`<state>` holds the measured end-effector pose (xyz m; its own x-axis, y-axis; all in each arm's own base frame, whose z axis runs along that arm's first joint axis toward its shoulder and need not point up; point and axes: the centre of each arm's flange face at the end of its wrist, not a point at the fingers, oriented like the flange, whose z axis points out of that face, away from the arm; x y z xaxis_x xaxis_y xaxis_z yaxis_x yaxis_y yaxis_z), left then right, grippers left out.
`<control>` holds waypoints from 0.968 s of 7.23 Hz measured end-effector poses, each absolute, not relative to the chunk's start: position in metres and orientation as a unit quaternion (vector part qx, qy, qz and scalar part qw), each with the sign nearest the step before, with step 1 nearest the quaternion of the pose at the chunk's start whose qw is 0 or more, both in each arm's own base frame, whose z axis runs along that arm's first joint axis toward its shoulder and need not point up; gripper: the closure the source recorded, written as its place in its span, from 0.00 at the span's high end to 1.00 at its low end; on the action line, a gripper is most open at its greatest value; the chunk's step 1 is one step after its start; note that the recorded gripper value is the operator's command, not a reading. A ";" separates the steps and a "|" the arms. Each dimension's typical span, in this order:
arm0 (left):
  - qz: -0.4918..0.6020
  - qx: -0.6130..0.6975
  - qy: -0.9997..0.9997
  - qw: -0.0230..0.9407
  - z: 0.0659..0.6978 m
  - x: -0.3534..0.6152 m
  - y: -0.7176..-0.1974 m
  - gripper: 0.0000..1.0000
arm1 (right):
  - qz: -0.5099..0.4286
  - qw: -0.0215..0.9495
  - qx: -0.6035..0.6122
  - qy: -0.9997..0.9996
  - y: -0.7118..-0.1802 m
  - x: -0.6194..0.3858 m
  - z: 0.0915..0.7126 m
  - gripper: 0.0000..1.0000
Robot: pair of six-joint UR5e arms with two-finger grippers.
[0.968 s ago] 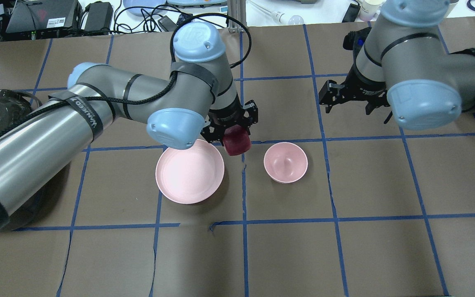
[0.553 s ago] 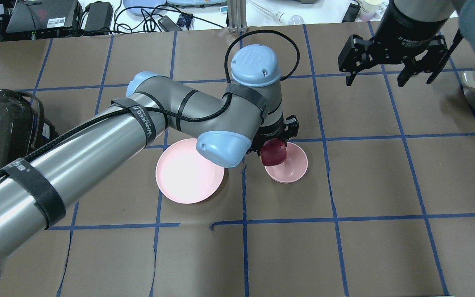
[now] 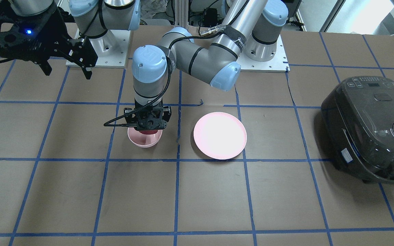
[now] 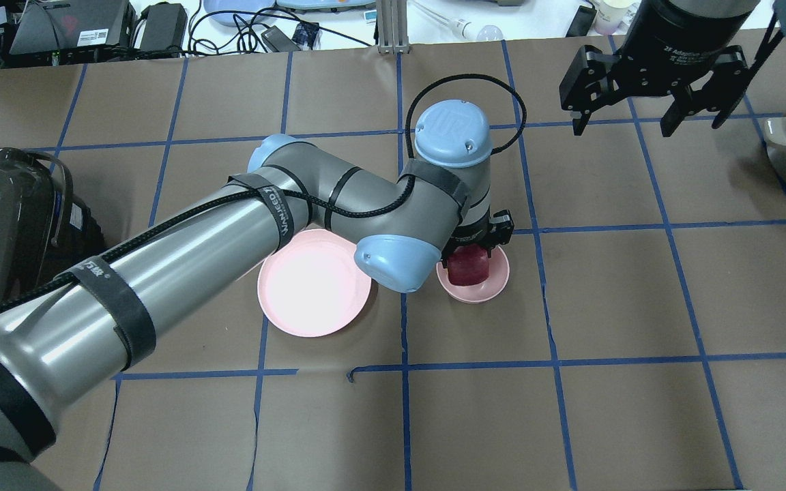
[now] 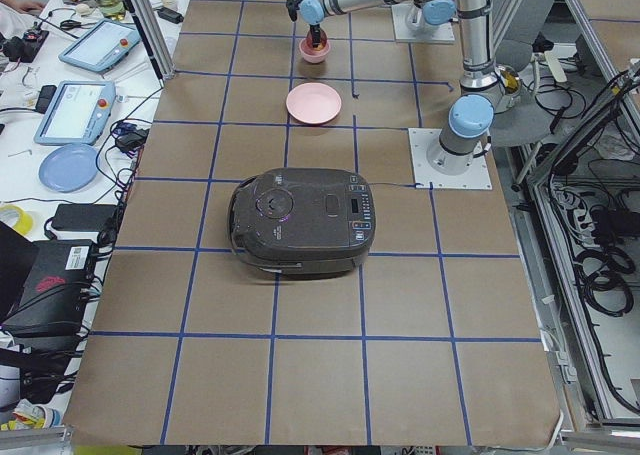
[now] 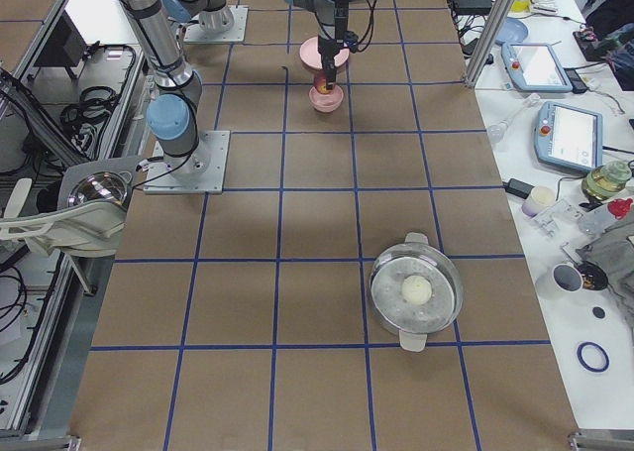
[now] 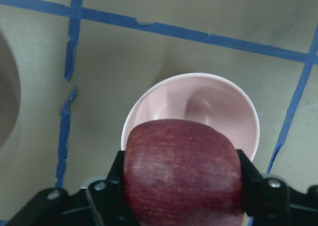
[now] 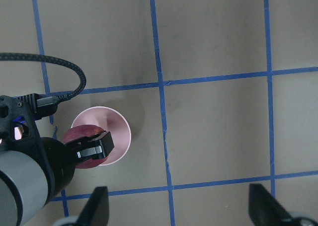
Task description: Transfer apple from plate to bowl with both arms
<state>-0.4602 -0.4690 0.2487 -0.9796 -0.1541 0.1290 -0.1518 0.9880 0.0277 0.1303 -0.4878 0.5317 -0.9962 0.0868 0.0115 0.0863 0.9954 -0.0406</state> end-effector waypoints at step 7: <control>-0.004 0.066 -0.996 0.065 0.218 -0.471 -0.473 1.00 | 0.040 0.008 -0.021 -0.999 -0.496 0.153 0.524 1.00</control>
<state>-0.4708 -0.4730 0.2178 -0.9828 -0.1318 0.1293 -0.1308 0.9913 0.0162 0.1535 -0.4956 0.5243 -0.9990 0.0419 0.0138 0.0406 0.9959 -0.0808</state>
